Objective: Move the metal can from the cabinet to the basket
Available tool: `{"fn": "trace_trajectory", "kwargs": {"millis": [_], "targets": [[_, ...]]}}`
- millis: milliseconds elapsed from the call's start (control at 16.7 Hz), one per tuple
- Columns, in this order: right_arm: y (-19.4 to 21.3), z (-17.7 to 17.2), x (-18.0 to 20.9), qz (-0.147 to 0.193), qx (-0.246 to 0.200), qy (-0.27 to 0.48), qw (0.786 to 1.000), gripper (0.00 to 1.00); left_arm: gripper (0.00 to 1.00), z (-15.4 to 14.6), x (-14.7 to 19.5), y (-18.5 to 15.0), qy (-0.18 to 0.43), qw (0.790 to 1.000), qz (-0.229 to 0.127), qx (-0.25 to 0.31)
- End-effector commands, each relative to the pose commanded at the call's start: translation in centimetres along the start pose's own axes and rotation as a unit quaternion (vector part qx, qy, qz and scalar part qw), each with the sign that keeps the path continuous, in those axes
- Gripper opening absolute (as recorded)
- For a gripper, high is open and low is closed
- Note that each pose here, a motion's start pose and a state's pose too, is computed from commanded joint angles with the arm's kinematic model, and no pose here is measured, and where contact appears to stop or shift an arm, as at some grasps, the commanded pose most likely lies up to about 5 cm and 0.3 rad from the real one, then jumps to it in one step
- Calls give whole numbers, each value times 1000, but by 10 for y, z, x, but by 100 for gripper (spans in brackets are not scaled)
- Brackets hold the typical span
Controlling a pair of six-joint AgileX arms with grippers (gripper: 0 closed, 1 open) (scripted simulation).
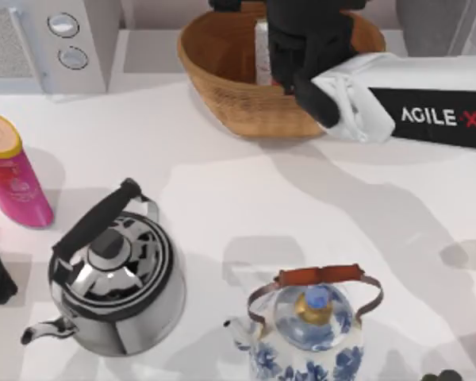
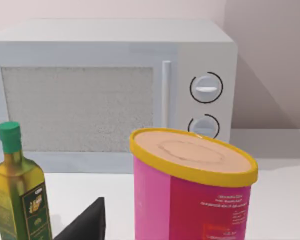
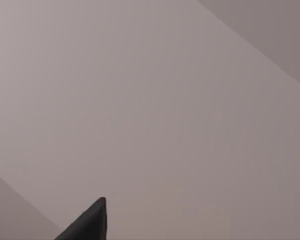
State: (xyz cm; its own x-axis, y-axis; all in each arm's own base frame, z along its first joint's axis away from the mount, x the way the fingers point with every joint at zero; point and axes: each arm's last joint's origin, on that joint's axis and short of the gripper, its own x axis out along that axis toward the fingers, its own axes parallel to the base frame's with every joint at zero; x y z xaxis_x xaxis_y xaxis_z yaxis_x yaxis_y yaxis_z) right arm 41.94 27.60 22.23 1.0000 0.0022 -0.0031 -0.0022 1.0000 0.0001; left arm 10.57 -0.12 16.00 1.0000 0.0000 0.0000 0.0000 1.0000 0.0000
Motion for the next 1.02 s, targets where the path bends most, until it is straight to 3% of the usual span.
{"fn": "trace_trajectory", "kwargs": {"millis": [360,540,780,1020], "targets": [[-1,2,-1,1,0,0,1000,100,100,0,0,0,0,1000,0,0],[-22,21,-10,4,0,0,1000,100,100,0,0,0,0,1000,0,0],[-81,65,-44,4,-2,-1,1000,100,100,0,0,0,0,1000,0,0],[-162,105,-121,0,2,-15,1000,100,100,0,0,0,0,1000,0,0]]}}
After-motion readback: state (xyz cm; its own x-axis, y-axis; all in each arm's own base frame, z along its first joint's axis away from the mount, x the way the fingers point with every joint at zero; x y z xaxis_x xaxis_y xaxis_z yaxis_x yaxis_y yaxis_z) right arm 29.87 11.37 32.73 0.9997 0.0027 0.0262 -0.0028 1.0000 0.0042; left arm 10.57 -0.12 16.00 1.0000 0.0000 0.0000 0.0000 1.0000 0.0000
